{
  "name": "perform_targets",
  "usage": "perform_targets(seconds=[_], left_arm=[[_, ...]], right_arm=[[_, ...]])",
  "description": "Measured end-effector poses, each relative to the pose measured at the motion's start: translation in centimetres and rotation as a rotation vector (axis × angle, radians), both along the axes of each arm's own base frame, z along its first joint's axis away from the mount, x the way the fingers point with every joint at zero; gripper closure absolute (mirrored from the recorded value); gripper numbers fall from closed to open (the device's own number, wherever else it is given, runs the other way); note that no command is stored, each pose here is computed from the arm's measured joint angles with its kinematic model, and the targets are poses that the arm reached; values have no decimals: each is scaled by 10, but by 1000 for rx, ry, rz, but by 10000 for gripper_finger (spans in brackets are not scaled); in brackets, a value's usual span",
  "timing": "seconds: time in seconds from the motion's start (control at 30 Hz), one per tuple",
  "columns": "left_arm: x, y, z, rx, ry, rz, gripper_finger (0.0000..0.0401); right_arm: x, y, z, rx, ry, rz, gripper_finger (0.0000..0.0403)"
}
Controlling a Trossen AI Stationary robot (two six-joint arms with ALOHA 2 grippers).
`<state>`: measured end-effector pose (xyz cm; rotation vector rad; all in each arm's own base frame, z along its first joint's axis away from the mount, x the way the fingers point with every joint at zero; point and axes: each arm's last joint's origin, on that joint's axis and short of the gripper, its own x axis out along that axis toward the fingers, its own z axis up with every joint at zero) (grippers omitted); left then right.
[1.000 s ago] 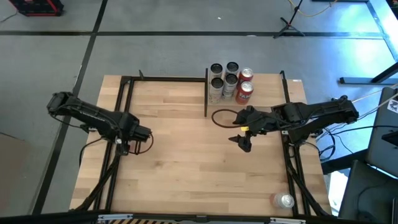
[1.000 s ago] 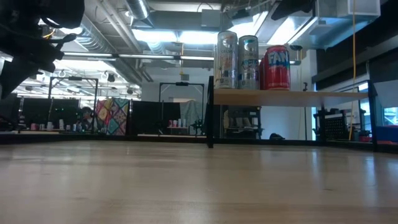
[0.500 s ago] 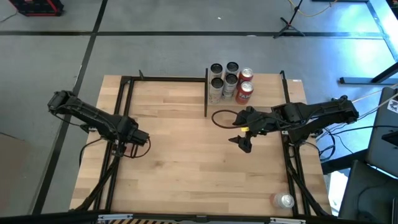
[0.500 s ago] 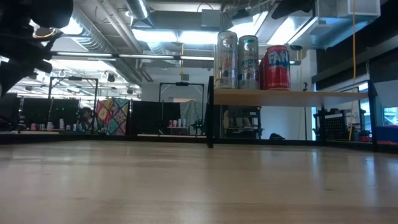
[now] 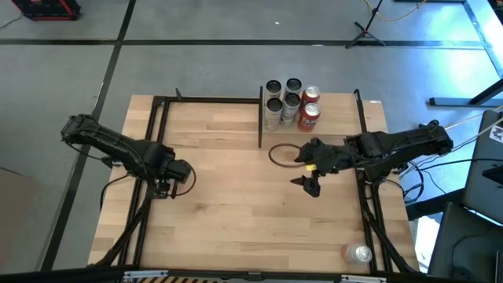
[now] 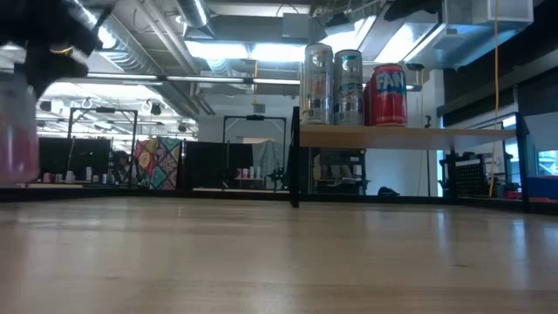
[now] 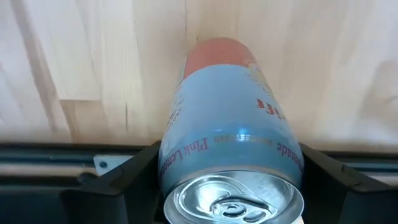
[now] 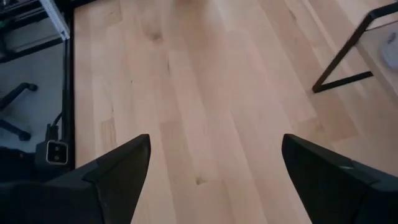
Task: Place canned beverage on shelf
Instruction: Put the top orange white soda can on the shelf
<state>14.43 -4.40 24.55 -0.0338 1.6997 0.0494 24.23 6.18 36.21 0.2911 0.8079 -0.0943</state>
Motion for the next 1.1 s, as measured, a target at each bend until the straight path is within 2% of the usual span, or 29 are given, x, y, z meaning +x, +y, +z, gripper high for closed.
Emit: perform_targets(seconds=[0.2, 0.43, 0.6, 0.8, 0.97, 1.1], left_arm=[[37, -10, 40, -26, -109, 104, 131], [108, -29, 58, -9, -136, 103, 131], [164, -44, 56, 0, -106, 157, 123], [220, -57, 45, -35, -111, 148, 127], [251, -64, 27, -42, -100, 169, 127], [261, -67, 10, -47, -70, 156, 127]], right_arm=[[-8, 23, 0, -53, -15, 58, 52], [-21, 49, -1, -85, -5, 119, 52], [-35, 63, -5, -107, 19, 72, 52], [-45, 75, -5, -104, 3, 39, 52], [-52, 81, -6, -87, 8, 12, 52], [-56, 84, -7, -75, 13, -8, 52]])
